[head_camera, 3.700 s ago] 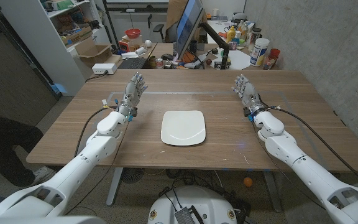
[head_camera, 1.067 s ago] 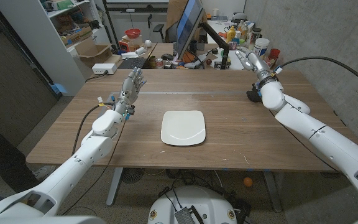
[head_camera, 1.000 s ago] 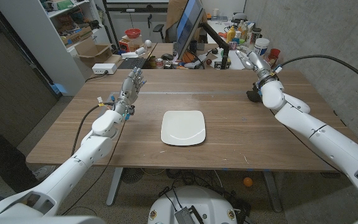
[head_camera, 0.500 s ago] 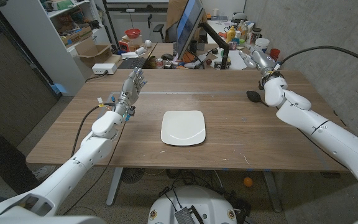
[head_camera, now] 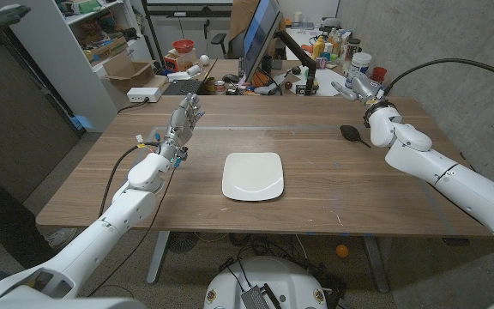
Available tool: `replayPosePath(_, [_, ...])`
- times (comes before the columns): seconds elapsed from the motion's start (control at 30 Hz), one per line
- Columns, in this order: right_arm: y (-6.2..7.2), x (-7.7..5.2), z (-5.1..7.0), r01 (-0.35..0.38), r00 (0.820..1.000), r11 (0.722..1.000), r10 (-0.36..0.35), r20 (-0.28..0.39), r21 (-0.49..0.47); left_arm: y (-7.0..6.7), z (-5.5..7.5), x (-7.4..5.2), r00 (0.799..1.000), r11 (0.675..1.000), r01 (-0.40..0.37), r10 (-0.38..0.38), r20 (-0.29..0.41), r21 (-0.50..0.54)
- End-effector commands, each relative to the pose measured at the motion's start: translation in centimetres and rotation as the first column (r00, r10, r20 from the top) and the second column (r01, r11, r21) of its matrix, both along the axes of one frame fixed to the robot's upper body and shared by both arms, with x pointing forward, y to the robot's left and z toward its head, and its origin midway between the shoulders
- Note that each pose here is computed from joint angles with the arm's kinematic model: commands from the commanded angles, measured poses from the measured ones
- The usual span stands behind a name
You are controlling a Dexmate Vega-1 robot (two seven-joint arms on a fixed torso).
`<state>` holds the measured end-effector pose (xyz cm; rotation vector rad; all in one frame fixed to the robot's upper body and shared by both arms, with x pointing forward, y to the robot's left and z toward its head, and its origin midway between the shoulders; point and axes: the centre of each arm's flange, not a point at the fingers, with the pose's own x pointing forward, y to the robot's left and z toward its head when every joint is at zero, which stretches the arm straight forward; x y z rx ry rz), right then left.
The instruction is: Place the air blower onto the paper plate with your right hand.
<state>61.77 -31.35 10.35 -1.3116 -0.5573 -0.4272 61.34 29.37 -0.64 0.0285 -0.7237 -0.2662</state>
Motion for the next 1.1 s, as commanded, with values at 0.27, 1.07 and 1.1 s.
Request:
replayPosePath(0.27, [-2.5, 1.6, -2.1, 0.124, 0.978, 0.992, -0.128, -0.164, -0.038, -0.3, -0.4, 0.1, 1.000, 1.000, 0.001, -0.001, -0.012, 0.002])
replayPosePath(1.07, [-3.6, 3.9, -4.0, 0.201, 0.931, 0.977, -0.213, -0.296, -0.073, 0.0, -0.8, 0.3, 1.000, 1.000, -0.003, 0.003, -0.024, 0.000])
replayPosePath(1.1, [-3.7, 3.9, -4.1, 0.206, 0.929, 0.976, -0.218, -0.300, -0.072, 0.0, -0.9, 0.3, 1.000, 1.000, -0.004, 0.004, -0.026, -0.002])
